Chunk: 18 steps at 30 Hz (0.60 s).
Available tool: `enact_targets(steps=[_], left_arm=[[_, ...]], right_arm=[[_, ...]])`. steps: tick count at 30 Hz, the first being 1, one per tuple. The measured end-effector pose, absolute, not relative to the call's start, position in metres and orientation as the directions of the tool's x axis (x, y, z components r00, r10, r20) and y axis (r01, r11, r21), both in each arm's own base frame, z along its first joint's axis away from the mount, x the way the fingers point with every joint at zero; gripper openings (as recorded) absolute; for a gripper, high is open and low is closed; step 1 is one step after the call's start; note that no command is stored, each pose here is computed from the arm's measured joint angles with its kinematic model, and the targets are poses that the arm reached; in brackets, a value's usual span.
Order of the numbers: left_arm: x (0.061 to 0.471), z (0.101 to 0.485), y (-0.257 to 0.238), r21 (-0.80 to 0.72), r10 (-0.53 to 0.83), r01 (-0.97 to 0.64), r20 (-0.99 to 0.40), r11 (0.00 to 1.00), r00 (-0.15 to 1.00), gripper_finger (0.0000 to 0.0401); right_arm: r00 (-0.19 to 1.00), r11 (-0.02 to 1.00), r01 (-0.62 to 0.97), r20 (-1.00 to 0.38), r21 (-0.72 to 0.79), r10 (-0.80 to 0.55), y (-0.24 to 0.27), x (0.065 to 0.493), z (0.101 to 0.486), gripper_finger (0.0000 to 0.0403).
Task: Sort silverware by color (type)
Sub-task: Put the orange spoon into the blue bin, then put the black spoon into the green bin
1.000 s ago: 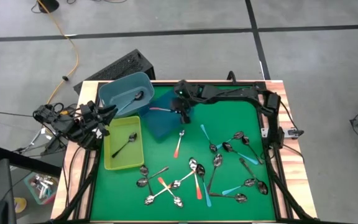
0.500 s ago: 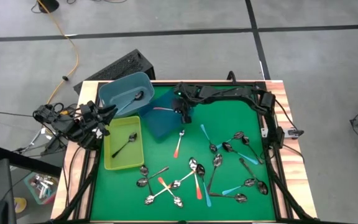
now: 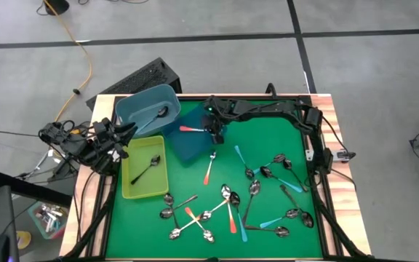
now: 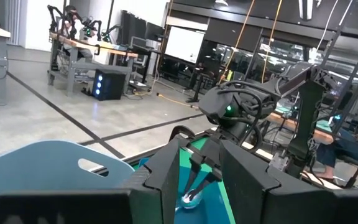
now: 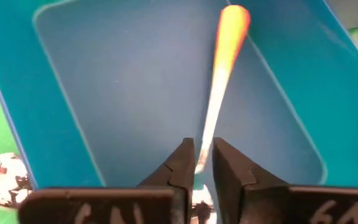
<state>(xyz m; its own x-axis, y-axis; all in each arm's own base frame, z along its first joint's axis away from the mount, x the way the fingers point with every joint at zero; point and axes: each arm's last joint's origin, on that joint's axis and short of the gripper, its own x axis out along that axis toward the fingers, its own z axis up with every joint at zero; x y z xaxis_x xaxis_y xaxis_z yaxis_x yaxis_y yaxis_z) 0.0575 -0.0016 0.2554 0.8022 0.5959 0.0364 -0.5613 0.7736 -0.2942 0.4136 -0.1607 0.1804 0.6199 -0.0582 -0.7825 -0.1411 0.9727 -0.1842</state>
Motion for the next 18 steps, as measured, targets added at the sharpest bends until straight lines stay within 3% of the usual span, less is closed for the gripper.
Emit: enact_targets(steps=[5, 12, 18], left_arm=[[0.058, 0.255, -0.002, -0.295, 0.596, -0.561, 0.036, 0.773, 0.802, 0.0101], [0.058, 0.255, -0.002, -0.294, 0.592, -0.558, 0.037, 0.776, 0.805, 0.0101], [0.060, 0.256, -0.007, -0.205, 0.421, -0.403, 0.052, 0.892, 0.905, 0.0101]], right_arm=[[0.631, 0.978, -0.115, -0.774, -0.173, -0.062, -0.163, 0.420, 0.203, 0.0114], [0.559, 0.981, -0.147, -0.829, -0.122, -0.019, -0.154, 0.423, 0.261, 0.0165], [0.453, 0.981, -0.189, -0.890, -0.043, 0.048, -0.123, 0.414, 0.308, 0.0175]])
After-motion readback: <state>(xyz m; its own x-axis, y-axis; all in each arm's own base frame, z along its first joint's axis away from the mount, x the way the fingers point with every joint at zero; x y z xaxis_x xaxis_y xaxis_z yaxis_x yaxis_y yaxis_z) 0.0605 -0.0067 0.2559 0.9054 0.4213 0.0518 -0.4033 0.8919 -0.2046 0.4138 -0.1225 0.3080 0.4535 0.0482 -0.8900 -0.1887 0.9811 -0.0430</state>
